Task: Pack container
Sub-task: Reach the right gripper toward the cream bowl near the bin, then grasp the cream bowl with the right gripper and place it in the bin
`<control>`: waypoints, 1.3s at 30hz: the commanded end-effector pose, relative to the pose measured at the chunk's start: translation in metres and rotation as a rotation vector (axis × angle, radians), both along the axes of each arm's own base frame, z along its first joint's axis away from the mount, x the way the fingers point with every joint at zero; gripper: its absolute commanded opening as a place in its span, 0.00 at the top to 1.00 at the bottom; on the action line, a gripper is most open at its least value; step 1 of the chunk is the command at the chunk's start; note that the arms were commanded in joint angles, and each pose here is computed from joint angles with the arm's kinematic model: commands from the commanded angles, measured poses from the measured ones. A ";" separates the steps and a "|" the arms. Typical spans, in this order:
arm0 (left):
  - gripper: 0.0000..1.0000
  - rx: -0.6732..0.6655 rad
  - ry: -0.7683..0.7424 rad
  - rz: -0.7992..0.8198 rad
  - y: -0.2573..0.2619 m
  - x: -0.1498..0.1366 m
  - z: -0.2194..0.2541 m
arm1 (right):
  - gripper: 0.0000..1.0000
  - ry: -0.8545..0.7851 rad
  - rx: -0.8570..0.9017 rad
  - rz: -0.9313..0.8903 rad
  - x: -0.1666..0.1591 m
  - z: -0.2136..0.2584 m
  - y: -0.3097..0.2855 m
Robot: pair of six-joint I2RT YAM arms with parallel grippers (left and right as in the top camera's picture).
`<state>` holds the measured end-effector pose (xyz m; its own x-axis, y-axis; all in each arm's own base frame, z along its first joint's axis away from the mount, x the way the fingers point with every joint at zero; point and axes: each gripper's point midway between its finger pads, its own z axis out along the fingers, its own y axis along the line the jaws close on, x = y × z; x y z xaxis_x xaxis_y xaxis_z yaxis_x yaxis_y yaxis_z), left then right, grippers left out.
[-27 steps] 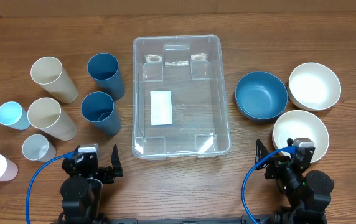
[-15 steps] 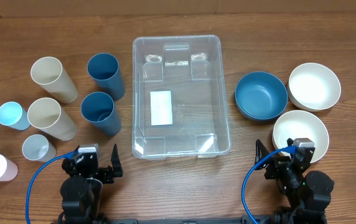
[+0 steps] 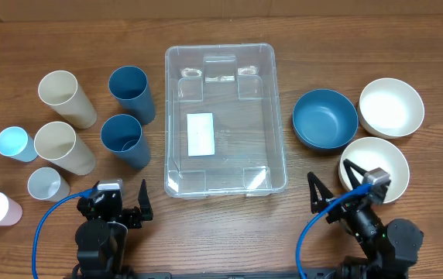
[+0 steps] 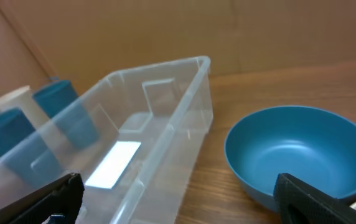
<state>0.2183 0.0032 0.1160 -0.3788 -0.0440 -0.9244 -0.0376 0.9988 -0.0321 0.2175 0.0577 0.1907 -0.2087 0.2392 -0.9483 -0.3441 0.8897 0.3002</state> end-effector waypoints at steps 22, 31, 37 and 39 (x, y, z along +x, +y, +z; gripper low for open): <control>0.00 0.012 -0.008 -0.016 -0.001 0.000 0.000 | 0.00 1.246 0.499 -1.197 -0.026 -0.112 -0.203; 0.00 0.012 -0.008 -0.016 -0.001 0.000 0.000 | 0.25 1.343 0.594 -1.119 -0.003 -0.166 -0.203; 0.00 0.012 -0.008 -0.016 -0.001 0.000 0.000 | 0.96 1.343 0.600 -1.110 -0.003 -0.171 -0.201; 0.00 0.012 -0.008 -0.016 -0.001 0.000 0.000 | 0.96 1.354 0.578 -1.134 -0.012 -0.165 -0.201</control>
